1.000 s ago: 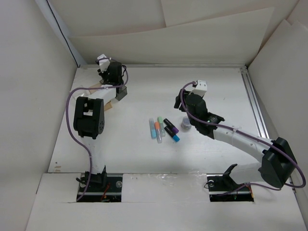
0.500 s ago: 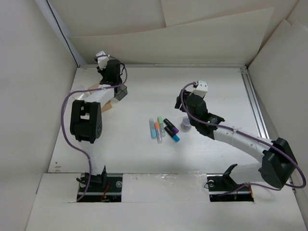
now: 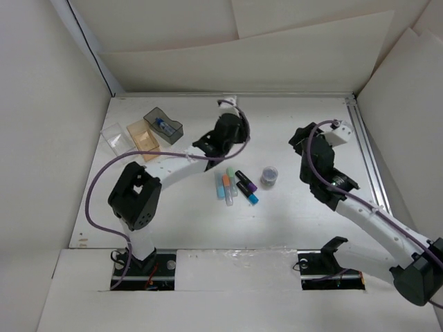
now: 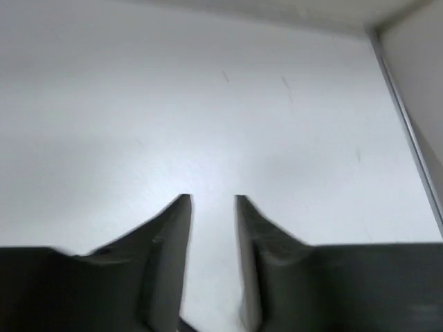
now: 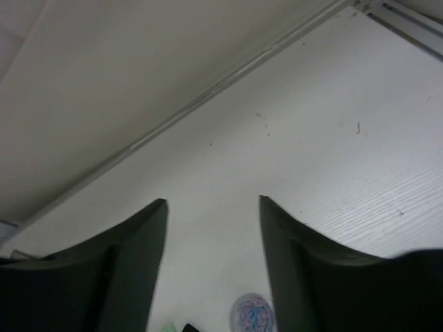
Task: Sort the stationery into containers
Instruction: Pick up the stationery from the center of the board, then place the stationery in the storage box, then pick up the pen from the center of the board.
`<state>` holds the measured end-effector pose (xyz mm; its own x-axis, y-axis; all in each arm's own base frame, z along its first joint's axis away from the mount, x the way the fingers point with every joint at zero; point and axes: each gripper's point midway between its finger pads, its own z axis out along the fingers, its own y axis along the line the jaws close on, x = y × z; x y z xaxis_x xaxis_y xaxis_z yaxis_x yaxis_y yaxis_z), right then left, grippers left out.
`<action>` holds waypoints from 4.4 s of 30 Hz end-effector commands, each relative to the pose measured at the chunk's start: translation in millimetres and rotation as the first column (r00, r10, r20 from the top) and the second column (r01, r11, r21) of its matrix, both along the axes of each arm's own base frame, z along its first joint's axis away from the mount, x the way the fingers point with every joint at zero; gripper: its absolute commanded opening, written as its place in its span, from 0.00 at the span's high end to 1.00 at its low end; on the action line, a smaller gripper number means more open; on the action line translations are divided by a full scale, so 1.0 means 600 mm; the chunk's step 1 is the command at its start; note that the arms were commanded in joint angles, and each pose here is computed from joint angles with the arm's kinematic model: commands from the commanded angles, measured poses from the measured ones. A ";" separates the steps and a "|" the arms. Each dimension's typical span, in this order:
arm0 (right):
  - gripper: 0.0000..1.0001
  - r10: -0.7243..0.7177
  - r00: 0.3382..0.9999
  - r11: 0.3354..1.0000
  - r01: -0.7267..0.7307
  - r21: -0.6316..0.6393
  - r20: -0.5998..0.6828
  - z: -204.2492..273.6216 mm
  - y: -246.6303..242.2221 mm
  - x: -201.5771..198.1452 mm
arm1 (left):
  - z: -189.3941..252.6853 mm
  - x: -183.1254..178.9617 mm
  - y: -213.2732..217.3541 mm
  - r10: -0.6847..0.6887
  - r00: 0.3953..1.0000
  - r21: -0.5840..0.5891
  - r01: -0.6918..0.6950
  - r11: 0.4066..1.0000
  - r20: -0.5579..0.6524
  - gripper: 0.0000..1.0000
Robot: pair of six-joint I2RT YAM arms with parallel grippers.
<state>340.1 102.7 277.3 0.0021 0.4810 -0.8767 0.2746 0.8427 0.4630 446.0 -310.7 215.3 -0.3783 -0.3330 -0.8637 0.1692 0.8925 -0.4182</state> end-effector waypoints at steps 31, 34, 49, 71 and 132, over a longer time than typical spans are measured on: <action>0.00 -0.056 0.998 0.997 0.056 0.062 0.007 0.011 -0.080 0.000 | -0.223 -0.210 -0.229 -0.373 0.895 0.289 0.434 0.853 -0.245 0.40; 0.00 -0.033 0.999 0.998 0.032 0.062 0.014 0.010 -0.073 0.002 | -0.235 -0.204 -0.229 -0.358 0.900 0.303 0.423 0.854 -0.249 0.50; 0.00 -0.007 0.999 0.998 0.005 0.069 0.037 0.013 -0.070 -0.003 | 0.067 -0.032 0.057 -0.016 1.000 0.002 0.016 1.000 0.011 0.75; 0.02 0.245 0.965 0.969 -0.247 -0.010 -0.096 -0.055 0.069 0.043 | -0.090 0.207 0.464 0.555 0.814 0.161 -0.532 0.831 -0.175 0.75; 0.73 0.228 0.965 0.972 -0.234 -0.032 -0.130 -0.077 0.077 0.050 | -0.269 -0.264 0.103 -0.004 0.916 0.147 0.069 0.987 -0.401 0.66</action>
